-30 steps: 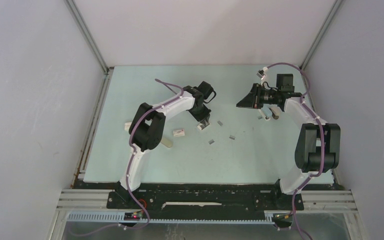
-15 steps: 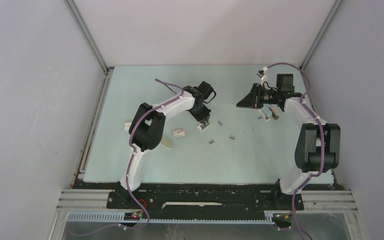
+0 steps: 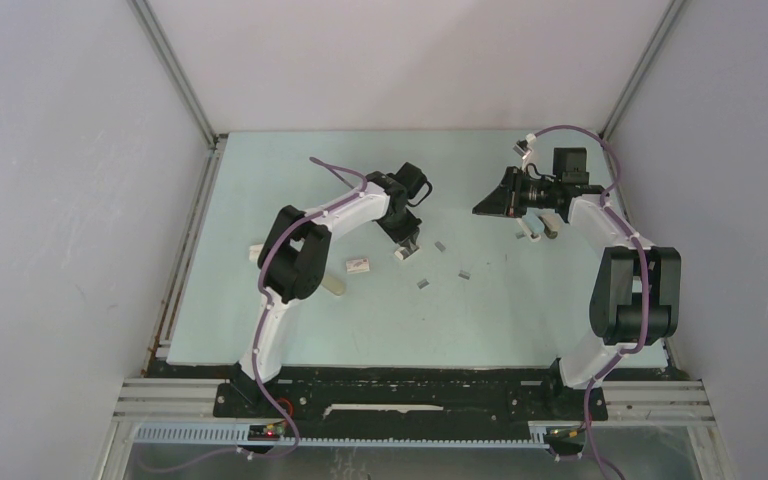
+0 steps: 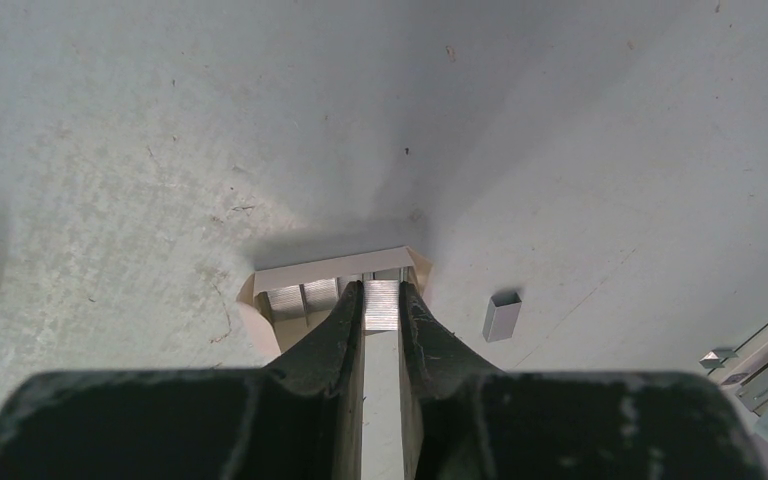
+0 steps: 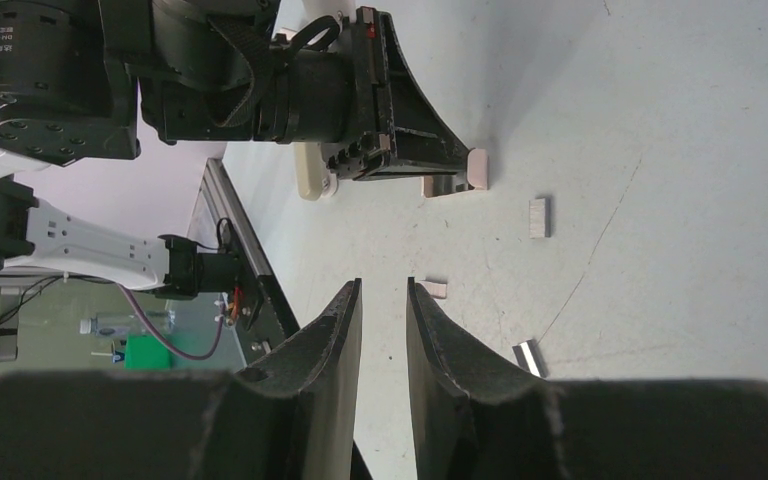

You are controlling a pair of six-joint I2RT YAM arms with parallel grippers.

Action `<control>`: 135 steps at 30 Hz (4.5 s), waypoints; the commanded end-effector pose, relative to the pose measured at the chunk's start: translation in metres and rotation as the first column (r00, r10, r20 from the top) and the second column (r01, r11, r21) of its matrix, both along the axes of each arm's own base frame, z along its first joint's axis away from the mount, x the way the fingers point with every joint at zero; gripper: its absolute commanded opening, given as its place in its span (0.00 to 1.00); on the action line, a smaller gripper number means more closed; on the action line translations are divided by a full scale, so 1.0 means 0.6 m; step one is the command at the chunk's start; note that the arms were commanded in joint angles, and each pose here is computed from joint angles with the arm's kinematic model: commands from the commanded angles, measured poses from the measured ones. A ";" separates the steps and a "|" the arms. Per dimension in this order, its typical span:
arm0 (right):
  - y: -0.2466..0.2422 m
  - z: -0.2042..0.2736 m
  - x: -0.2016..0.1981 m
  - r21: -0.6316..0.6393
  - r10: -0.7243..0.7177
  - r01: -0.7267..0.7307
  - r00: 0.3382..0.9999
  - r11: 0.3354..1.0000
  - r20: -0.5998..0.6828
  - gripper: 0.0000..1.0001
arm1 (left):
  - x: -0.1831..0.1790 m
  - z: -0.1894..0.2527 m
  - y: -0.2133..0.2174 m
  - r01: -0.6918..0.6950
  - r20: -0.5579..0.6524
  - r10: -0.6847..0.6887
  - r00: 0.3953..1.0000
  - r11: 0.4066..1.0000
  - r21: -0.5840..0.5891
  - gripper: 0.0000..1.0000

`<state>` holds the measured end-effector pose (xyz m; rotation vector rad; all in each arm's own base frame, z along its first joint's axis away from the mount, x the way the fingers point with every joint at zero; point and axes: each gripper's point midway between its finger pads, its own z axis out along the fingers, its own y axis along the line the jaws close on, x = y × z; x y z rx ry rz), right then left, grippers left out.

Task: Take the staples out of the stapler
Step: Place the staple in the staple box, then pick up the staple from the center of the board.

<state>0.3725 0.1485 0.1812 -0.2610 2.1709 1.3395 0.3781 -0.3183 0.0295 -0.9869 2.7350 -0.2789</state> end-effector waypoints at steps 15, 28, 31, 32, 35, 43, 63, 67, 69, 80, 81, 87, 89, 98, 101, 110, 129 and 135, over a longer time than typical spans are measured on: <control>-0.004 0.005 0.004 0.017 0.000 0.000 1.000 1.000 0.006 0.31 | 0.015 -0.006 0.013 -0.001 0.010 0.000 1.000 0.999 0.033 0.18; -0.005 0.003 0.004 0.016 0.000 0.000 1.000 1.000 0.004 0.31 | 0.020 0.011 0.008 0.006 0.030 -0.007 1.000 1.000 0.013 0.27; -0.004 0.003 0.004 0.016 0.002 -0.003 1.000 1.000 0.006 0.31 | 0.025 0.030 0.007 0.009 0.058 -0.010 0.998 1.000 0.008 0.27; -0.004 0.004 0.004 0.014 0.003 -0.004 1.000 1.000 0.011 0.31 | 0.026 0.038 0.005 0.013 0.070 -0.014 0.997 1.000 0.006 0.27; -0.003 0.004 0.003 0.011 0.007 -0.007 1.000 1.000 0.017 0.31 | 0.031 0.065 0.006 0.024 0.110 -0.024 0.994 1.000 0.006 0.27; 0.008 0.008 -0.003 0.000 0.031 -0.031 0.999 1.000 0.040 0.31 | 0.025 0.103 0.015 0.051 0.156 -0.052 0.986 0.999 0.008 0.27; 0.103 -0.049 -0.048 -0.424 0.325 -0.204 0.916 0.882 0.236 0.33 | -0.055 0.306 0.228 0.085 0.592 -0.284 0.754 0.936 0.341 0.62; 0.119 -0.075 -0.054 -0.533 0.378 -0.210 0.897 0.819 0.227 0.33 | -0.095 0.331 0.293 0.008 0.670 -0.273 0.690 0.929 0.371 0.91; 0.124 -0.086 -0.058 -0.569 0.395 -0.212 0.893 0.795 0.218 0.34 | -0.112 0.337 0.315 -0.016 0.711 -0.263 0.652 0.933 0.359 1.00; 0.117 -0.131 -0.041 -0.683 0.411 -0.211 0.900 0.699 0.142 0.36 | -0.177 0.292 0.378 -0.048 0.854 -0.104 0.510 0.988 0.149 1.00; 0.119 -0.133 -0.037 -0.689 0.404 -0.206 0.904 0.695 0.137 0.37 | -0.181 0.285 0.379 -0.048 0.859 -0.097 0.502 0.989 0.140 1.00; 0.119 -0.159 -0.017 -0.731 0.356 -0.188 0.931 0.656 0.080 0.36 | -0.191 0.252 0.385 -0.052 0.854 -0.087 0.512 0.990 0.132 1.00; 0.114 -0.173 -0.011 -0.750 0.340 -0.188 0.939 0.634 0.052 0.36 | -0.192 0.244 0.385 -0.051 0.850 -0.086 0.519 0.990 0.131 1.00; 0.106 -0.220 0.002 -0.806 0.306 -0.206 0.951 0.555 -0.032 0.36 | -0.193 0.227 0.385 -0.050 0.842 -0.084 0.533 0.990 0.131 1.00; 0.121 -0.220 0.006 -0.804 0.322 -0.215 0.946 0.555 -0.031 0.36 | -0.195 0.221 0.385 -0.050 0.840 -0.078 0.537 0.991 0.124 1.00; 0.139 -0.231 0.014 -0.810 0.327 -0.233 0.943 0.538 -0.054 0.38 | -0.202 0.216 0.389 -0.062 0.841 -0.055 0.538 0.993 0.104 1.00; 0.137 -0.258 0.033 -0.843 0.325 -0.244 0.942 0.479 -0.088 0.40 | -0.201 0.208 0.385 -0.055 0.836 -0.053 0.545 0.994 0.099 1.00; 0.144 -0.264 0.032 -0.835 0.330 -0.269 0.937 0.481 -0.111 0.36 | -0.201 0.209 0.385 -0.055 0.838 -0.052 0.544 0.994 0.097 1.00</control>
